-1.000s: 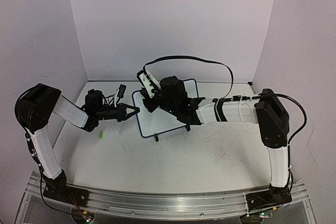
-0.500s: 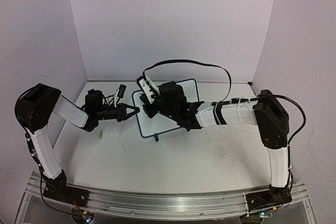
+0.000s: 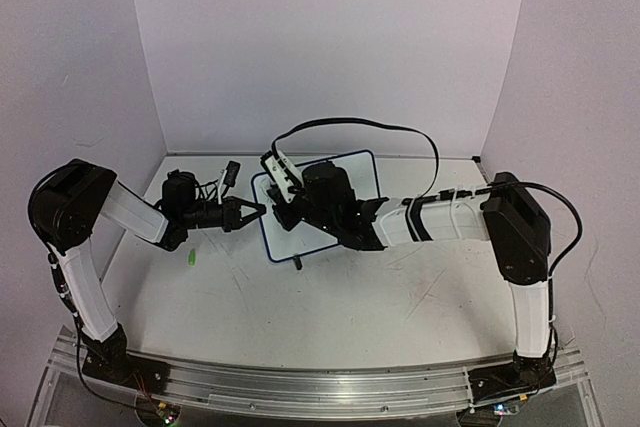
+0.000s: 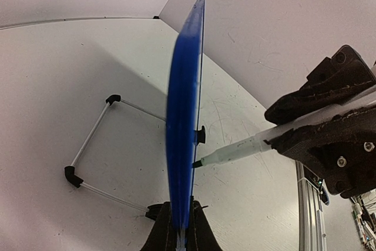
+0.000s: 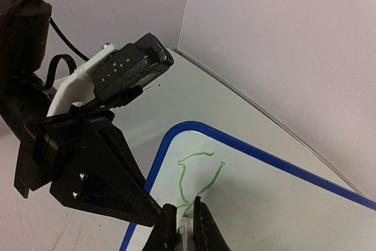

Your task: Write a sentence on the whiteboard

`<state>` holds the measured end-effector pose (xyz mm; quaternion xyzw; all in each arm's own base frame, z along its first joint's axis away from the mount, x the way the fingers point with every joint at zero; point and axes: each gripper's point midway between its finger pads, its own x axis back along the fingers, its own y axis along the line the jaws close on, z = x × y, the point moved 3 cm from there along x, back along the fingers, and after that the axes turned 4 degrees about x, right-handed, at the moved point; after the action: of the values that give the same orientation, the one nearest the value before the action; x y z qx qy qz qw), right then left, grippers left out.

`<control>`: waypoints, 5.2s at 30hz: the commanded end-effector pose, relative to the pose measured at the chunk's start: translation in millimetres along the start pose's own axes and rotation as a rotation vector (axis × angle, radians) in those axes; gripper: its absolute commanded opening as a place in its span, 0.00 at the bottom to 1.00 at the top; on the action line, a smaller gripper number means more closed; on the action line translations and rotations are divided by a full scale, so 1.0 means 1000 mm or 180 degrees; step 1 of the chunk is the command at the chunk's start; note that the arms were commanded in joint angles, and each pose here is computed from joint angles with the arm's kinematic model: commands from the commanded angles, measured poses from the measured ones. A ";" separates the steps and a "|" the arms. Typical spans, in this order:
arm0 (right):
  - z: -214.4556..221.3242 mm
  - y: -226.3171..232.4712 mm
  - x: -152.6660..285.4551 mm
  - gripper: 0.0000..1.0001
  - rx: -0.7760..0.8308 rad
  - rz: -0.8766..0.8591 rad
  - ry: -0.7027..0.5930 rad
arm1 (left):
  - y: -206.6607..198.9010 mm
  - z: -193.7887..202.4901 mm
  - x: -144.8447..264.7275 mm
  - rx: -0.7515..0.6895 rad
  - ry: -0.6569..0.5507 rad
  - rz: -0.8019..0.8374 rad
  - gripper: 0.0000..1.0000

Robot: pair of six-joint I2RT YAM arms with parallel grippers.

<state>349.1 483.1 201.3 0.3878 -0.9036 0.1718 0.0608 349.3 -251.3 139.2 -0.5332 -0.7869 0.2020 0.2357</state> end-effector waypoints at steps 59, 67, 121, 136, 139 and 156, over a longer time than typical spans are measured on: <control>-0.036 -0.020 -0.009 0.00 -0.0092 0.0124 -0.0267 | -0.002 -0.011 -0.001 -0.0180 -0.0022 -0.0050 0.00; -0.031 -0.035 -0.001 0.00 -0.0029 0.0443 -0.0170 | -0.001 -0.010 -0.002 -0.0178 -0.0013 -0.0060 0.00; -0.027 -0.035 0.003 0.00 -0.0121 0.0255 -0.0207 | -0.001 -0.009 -0.002 -0.0186 0.0009 -0.0082 0.00; -0.011 -0.031 0.011 0.00 -0.0220 0.0195 -0.0090 | -0.001 -0.010 -0.003 -0.0186 0.0013 -0.0076 0.00; -0.008 -0.029 0.011 0.00 -0.0246 0.0175 -0.0073 | -0.001 -0.011 -0.003 -0.0189 0.0010 -0.0074 0.00; -0.014 -0.029 0.009 0.00 -0.0237 0.0205 -0.0112 | -0.001 -0.010 -0.004 -0.0181 0.0024 -0.0076 0.00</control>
<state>358.4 466.7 203.3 0.3746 -0.9142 0.1383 0.0696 350.6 -253.1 138.5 -0.5342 -0.7850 0.1978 0.2435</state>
